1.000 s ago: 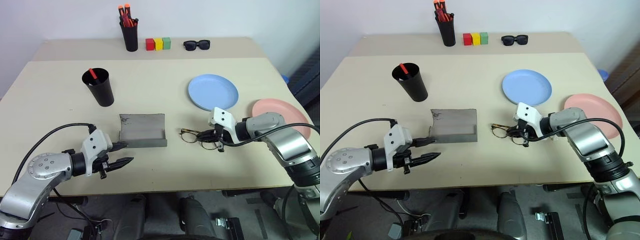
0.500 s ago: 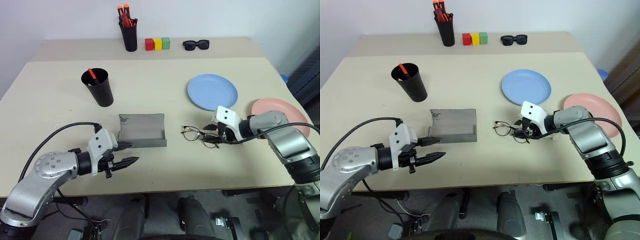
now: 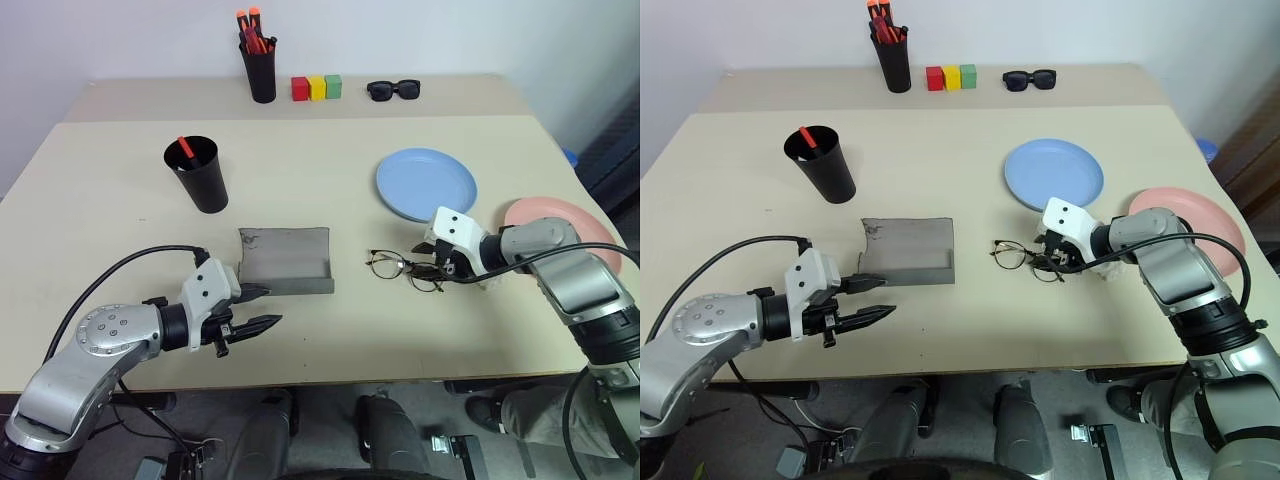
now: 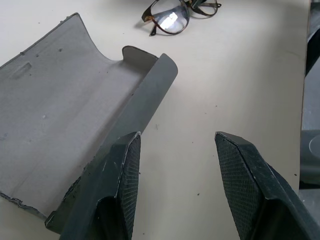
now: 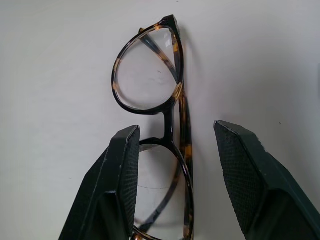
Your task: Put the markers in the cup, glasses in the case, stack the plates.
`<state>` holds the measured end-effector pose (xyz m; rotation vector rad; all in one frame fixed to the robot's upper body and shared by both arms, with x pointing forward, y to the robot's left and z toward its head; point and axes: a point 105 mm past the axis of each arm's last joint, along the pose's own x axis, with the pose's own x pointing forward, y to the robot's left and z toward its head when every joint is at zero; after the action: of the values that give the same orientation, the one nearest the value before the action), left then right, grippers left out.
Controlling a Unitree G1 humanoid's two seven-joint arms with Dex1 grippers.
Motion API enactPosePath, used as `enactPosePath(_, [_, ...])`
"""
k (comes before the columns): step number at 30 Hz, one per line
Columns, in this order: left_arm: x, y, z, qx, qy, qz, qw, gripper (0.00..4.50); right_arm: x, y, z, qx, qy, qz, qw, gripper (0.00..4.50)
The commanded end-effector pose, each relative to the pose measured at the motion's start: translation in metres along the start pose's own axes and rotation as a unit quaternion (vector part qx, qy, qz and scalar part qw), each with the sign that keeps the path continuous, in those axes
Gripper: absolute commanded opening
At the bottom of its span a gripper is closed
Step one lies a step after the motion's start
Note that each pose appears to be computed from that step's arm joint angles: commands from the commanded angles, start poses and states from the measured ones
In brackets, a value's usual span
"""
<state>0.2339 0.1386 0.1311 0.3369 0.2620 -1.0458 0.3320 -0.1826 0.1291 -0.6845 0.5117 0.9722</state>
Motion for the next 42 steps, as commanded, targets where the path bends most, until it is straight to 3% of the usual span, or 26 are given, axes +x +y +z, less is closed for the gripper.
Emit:
enactPosePath(1, [-0.001, -0.002, 0.008, 0.010, -0.013, 0.001, 1.000, 2.39, -0.004, -0.006, 0.012, -0.022, -0.009, -0.017, 1.000, 0.58])
enactPosePath(2, [-0.002, -0.002, 0.007, 0.009, -0.012, 0.002, 1.000, 2.39, -0.004, -0.006, 0.013, -0.023, -0.011, -0.018, 1.000, 0.16])
enactPosePath(3, [-0.002, -0.002, 0.007, 0.009, -0.012, 0.002, 1.000, 2.39, -0.004, -0.006, 0.014, -0.024, -0.012, -0.018, 0.999, 0.04])
enactPosePath(13, [-0.008, 0.004, 0.004, 0.001, -0.007, 0.024, 1.000, 2.39, -0.007, -0.006, 0.033, -0.073, -0.030, -0.026, 0.997, 0.04])
enactPosePath(18, [-0.049, 0.036, -0.019, -0.020, 0.010, 0.138, 0.990, 2.39, -0.010, 0.011, 0.113, -0.116, -0.142, 0.004, 0.983, 0.04])
enactPosePath(24, [-0.082, 0.046, -0.029, -0.034, -0.038, 0.195, 0.979, 2.39, 0.016, 0.040, 0.172, -0.132, -0.197, 0.034, 0.971, 0.04])
enactPosePath(28, [-0.092, 0.049, -0.032, -0.027, -0.044, 0.214, 0.975, 2.39, 0.044, 0.054, 0.195, -0.109, -0.207, 0.045, 0.971, 0.04])
enactPosePath(34, [-0.092, 0.045, -0.033, -0.022, -0.045, 0.213, 0.976, 2.39, 0.075, 0.059, 0.184, -0.094, -0.179, 0.047, 0.978, 0.04])
enactPosePath(42, [-0.088, 0.034, -0.025, -0.041, -0.064, 0.179, 0.981, 2.39, 0.078, 0.059, 0.161, -0.099, -0.135, 0.037, 0.985, 0.04])
